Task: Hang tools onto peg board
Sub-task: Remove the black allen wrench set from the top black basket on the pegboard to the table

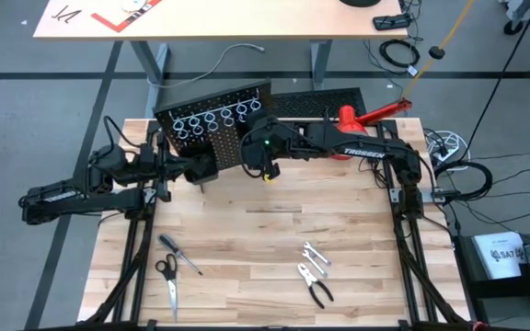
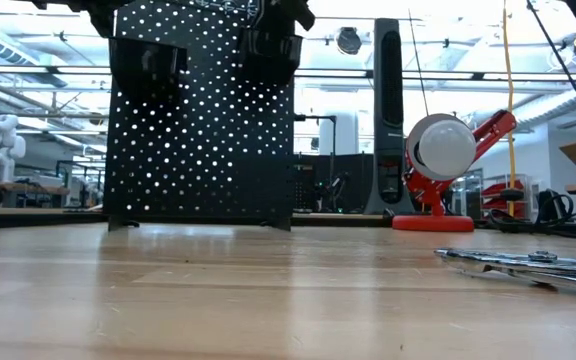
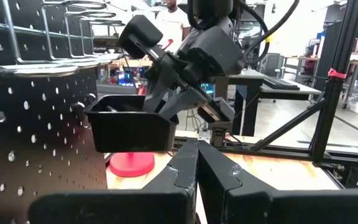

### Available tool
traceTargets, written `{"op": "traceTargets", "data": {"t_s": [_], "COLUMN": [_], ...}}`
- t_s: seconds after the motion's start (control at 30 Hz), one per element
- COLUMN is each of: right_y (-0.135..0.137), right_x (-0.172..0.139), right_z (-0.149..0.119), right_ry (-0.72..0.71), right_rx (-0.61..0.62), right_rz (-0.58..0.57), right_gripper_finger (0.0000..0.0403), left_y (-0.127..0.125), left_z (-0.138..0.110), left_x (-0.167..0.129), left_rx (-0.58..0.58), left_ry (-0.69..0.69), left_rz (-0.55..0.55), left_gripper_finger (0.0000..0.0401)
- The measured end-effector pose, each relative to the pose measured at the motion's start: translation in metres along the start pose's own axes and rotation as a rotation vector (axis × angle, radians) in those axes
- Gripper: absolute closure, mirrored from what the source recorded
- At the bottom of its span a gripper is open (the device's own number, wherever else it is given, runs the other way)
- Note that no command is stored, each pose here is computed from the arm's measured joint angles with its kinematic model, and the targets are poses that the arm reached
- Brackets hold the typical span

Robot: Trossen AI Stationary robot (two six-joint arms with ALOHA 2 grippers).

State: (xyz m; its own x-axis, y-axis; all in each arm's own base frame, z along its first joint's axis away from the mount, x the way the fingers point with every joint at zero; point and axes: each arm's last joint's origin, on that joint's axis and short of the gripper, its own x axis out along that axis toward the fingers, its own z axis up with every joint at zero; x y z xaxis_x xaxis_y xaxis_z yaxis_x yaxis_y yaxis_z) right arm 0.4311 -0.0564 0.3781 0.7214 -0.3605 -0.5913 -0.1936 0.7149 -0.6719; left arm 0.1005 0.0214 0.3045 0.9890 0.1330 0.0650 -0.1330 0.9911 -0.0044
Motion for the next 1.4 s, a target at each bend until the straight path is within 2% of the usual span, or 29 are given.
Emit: {"op": "traceTargets", "data": {"t_s": [0.07, 0.13, 0.43, 0.83, 1.03, 1.17, 1.3, 1.4], "right_y": [0.001, 0.001, 0.003, -0.004, -0.004, -0.005, -0.006, -0.008], "right_x": [0.001, 0.001, -0.003, -0.042, -0.043, -0.035, -0.031, -0.028], "right_z": [0.000, 0.001, 0.003, 0.011, 0.009, 0.005, 0.003, 0.003], "right_ry": [-0.001, -0.001, 0.026, 0.008, 0.008, 0.022, -0.024, -0.037], "right_rx": [-0.003, -0.009, -0.034, -0.035, -0.010, 0.009, 0.030, 0.033], "right_rz": [0.001, 0.000, -0.032, -0.124, -0.096, -0.089, -0.028, -0.032], "right_gripper_finger": [0.0386, 0.0395, 0.0400, 0.0401, 0.0402, 0.0382, 0.0337, 0.0300], "left_y": [0.000, 0.000, 0.000, 0.000, 0.000, 0.000, 0.000, 0.000], "left_z": [0.000, 0.000, 0.000, 0.000, 0.000, 0.000, 0.000, 0.000], "left_x": [0.000, 0.000, 0.000, 0.000, 0.000, 0.000, 0.000, 0.000], "left_rx": [0.000, 0.000, 0.000, 0.017, 0.017, 0.016, 0.016, 0.016], "left_ry": [0.000, 0.000, 0.000, 0.001, 0.000, 0.001, -0.001, -0.002], "left_rz": [0.000, 0.000, 0.000, 0.000, 0.000, 0.000, 0.000, 0.000], "left_gripper_finger": [0.0388, 0.0388, 0.0388, 0.0388, 0.0388, 0.0388, 0.0388, 0.0388]}}
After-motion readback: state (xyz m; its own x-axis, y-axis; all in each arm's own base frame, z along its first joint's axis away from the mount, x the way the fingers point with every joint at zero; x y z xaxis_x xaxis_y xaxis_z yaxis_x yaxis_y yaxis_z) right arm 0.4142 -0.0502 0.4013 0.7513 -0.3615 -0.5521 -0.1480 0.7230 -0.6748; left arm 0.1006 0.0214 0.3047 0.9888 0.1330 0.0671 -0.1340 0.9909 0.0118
